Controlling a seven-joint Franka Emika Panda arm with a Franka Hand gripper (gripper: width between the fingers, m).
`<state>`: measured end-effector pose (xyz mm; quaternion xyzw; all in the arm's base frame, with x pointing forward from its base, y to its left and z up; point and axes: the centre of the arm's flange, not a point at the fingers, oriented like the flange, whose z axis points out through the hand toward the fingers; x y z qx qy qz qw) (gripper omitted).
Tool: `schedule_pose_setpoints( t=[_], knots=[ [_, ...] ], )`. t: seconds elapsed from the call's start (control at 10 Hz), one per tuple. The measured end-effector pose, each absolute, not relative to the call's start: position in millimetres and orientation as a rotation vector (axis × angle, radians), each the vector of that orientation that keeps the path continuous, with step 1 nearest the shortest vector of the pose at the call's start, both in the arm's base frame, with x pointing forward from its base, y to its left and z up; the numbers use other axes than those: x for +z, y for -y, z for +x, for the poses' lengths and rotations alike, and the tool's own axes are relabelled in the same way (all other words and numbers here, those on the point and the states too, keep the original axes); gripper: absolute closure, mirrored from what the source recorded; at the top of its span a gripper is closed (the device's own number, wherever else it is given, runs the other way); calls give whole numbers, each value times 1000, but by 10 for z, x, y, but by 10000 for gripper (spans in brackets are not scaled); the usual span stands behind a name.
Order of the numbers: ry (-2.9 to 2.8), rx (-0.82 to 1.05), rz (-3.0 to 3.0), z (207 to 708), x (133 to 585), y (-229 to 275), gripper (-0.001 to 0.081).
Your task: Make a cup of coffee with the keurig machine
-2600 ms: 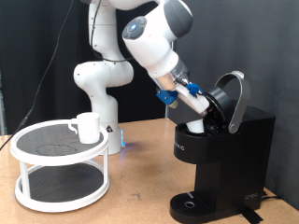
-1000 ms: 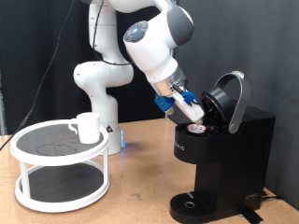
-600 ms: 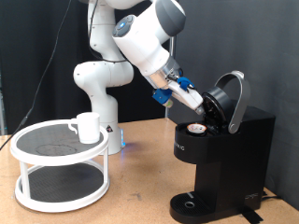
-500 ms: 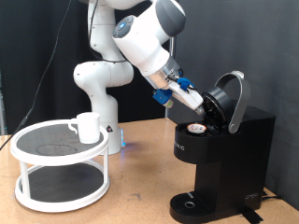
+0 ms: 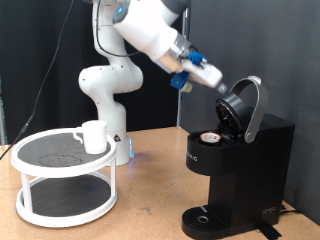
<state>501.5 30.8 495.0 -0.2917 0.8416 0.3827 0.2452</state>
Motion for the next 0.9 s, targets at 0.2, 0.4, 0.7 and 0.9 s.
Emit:
schedule_pose_setpoints(
  t=[0.2, 0.4, 0.7, 0.9],
  knots=[
    [-2264, 1046, -778, 4991, 5239, -305, 72],
    [-2263, 1047, -773, 4988, 5277, -306, 72],
    [-2177, 1099, -760, 5032, 5418, -464, 72],
    [-2175, 1101, -772, 5076, 5539, -737, 72]
  ],
)
